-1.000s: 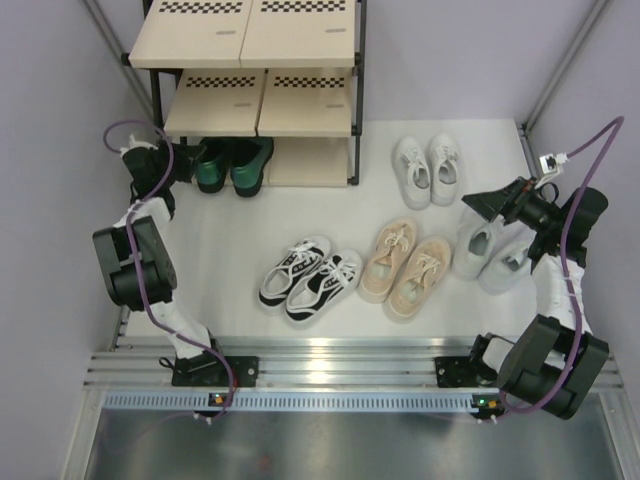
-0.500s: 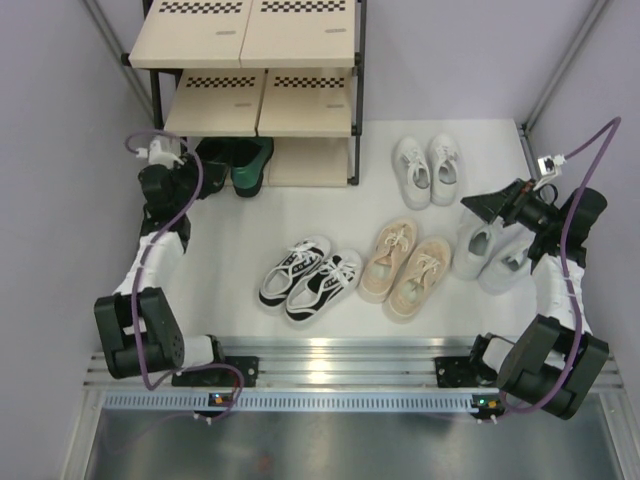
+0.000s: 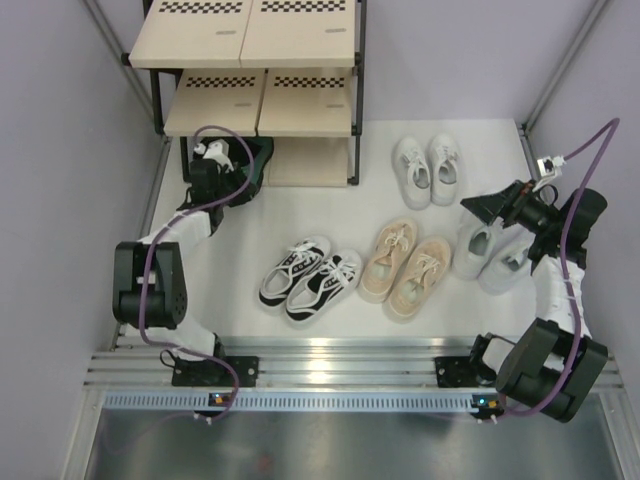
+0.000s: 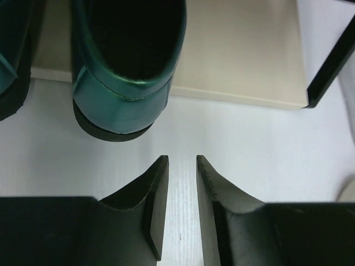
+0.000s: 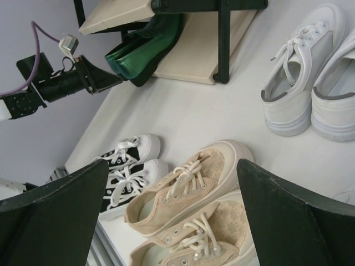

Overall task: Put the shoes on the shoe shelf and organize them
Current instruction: Adjust the shoe at the shoe shelf.

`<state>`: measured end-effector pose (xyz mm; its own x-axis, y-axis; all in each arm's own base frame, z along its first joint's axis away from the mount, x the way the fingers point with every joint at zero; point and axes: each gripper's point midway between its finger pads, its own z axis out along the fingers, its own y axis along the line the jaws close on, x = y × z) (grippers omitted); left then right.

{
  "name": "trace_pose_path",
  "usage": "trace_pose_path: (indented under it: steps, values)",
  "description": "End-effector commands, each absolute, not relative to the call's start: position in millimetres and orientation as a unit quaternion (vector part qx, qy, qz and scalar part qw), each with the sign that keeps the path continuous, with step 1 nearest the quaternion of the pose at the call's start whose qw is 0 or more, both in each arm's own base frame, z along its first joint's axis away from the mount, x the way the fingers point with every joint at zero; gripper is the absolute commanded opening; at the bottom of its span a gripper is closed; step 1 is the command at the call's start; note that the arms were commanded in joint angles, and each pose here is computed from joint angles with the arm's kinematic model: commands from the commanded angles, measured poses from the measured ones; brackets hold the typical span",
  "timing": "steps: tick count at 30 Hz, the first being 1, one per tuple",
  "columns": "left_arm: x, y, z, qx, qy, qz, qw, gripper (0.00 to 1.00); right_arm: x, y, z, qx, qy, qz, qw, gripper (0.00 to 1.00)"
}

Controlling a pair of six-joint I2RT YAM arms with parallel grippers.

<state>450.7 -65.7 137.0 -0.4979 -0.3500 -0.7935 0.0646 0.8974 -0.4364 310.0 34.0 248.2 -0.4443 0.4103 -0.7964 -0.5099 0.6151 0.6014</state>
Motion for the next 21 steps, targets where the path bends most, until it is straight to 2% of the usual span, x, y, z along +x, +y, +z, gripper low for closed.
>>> trace_pose_path:
  steps: [1, 21]
  values:
    - [469.8, -65.3, 146.9, -0.043, 0.837, -0.175, 0.517, 0.32, 311.5, 27.6, 262.7, -0.064, 0.719, 0.411, 0.558, 0.99]
    - [508.9, -34.0, 145.5, -0.046, 0.838, -0.08, 0.538, 0.33, 313.7, 25.5, 260.5, -0.06, 0.72, 0.412, 0.555, 0.99]
